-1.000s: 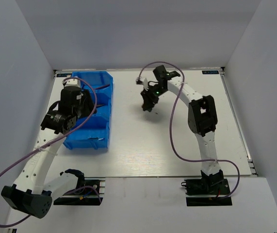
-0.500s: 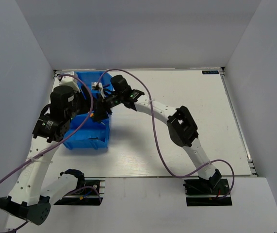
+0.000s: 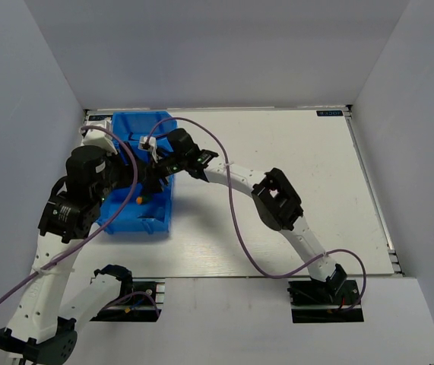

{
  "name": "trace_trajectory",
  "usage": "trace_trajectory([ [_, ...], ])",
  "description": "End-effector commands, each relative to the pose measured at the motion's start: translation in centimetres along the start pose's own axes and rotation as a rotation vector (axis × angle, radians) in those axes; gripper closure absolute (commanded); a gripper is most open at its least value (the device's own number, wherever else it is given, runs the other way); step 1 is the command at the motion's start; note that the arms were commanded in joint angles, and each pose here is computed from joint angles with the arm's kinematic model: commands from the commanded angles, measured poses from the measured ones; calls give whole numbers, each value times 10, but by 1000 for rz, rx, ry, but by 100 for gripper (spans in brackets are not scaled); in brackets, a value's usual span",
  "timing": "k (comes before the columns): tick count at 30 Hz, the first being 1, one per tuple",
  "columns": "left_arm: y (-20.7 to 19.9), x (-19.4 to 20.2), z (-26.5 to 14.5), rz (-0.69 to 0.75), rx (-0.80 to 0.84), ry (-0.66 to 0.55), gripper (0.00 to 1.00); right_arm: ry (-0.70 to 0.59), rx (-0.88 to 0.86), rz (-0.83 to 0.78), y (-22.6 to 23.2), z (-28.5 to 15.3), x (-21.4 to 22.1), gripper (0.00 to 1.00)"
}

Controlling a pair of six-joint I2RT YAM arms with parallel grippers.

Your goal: Sort the tools into containers

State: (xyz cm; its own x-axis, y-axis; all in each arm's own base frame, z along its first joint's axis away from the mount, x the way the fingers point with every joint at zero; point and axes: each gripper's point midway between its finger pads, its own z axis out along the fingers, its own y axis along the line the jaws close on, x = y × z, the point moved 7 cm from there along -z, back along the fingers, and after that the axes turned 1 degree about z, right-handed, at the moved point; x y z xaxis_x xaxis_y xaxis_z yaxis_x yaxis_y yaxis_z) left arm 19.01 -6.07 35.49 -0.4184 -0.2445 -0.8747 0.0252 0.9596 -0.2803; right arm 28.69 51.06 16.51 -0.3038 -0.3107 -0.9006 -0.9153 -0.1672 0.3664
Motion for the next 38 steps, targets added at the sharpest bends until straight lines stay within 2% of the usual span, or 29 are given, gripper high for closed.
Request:
trace_trajectory([
  [1,-2,6,2,13,35,16,27,-79,-17,-98,30,-21,-49,37],
  [5,-8,6,7,9,88,4,24,-65,9,-88,43,-37,-59,36],
  [7,-11,8,8,19,114,12,24,-20,101,-45,43,-54,-60,36],
  [9,-14,12,13,20,144,31,24,-8,204,-74,39,-73,-69,36],
  [10,-15,12,15,20,160,29,24,42,355,-24,32,-96,-67,36],
  [12,-19,21,23,32,204,59,24,78,460,-34,25,-127,-71,25],
  [13,-20,26,31,32,213,88,28,168,535,31,27,-144,-58,21],
  [14,-23,37,37,45,252,131,31,177,591,48,21,-168,-60,18],
  [15,-26,49,51,44,285,168,46,277,717,133,27,-201,-43,13],
  [16,-28,49,50,43,303,175,46,273,729,141,24,-207,-43,13],
  [17,-30,50,55,52,327,169,53,311,768,193,19,-224,-23,10],
  [18,-31,55,61,51,340,190,68,272,829,153,34,-245,-37,10],
  [20,-34,63,69,58,379,209,81,325,904,221,29,-274,-5,10],
  [21,-35,63,71,67,393,212,86,307,940,177,43,-291,-16,10],
  [22,-36,68,74,65,413,230,93,345,980,221,40,-304,4,10],
  [24,-36,76,85,72,415,261,95,325,1060,206,52,-332,0,10],
  [25,-39,78,88,87,438,269,95,371,1122,240,53,-344,18,10],
  [27,-40,84,96,93,455,303,89,356,1190,200,72,-368,13,10],
  [28,-41,84,99,102,456,301,73,415,1259,218,72,-374,36,10],
  [29,-42,87,101,105,460,314,61,418,1293,206,77,-379,38,10],
  [31,-44,89,108,113,470,316,42,377,1355,192,99,-390,36,10],
  [32,-47,90,107,118,480,320,24,362,1394,181,110,-397,37,10],
  [33,-48,91,110,117,488,326,14,349,1420,173,120,-401,39,10],
  [34,-50,93,112,122,496,328,9,345,1453,180,124,-405,41,10],
  [35,-50,93,112,122,496,328,0,345,1487,178,129,-410,49,10],
  [38,-53,98,117,142,512,343,0,339,1529,156,141,-419,53,10],
])
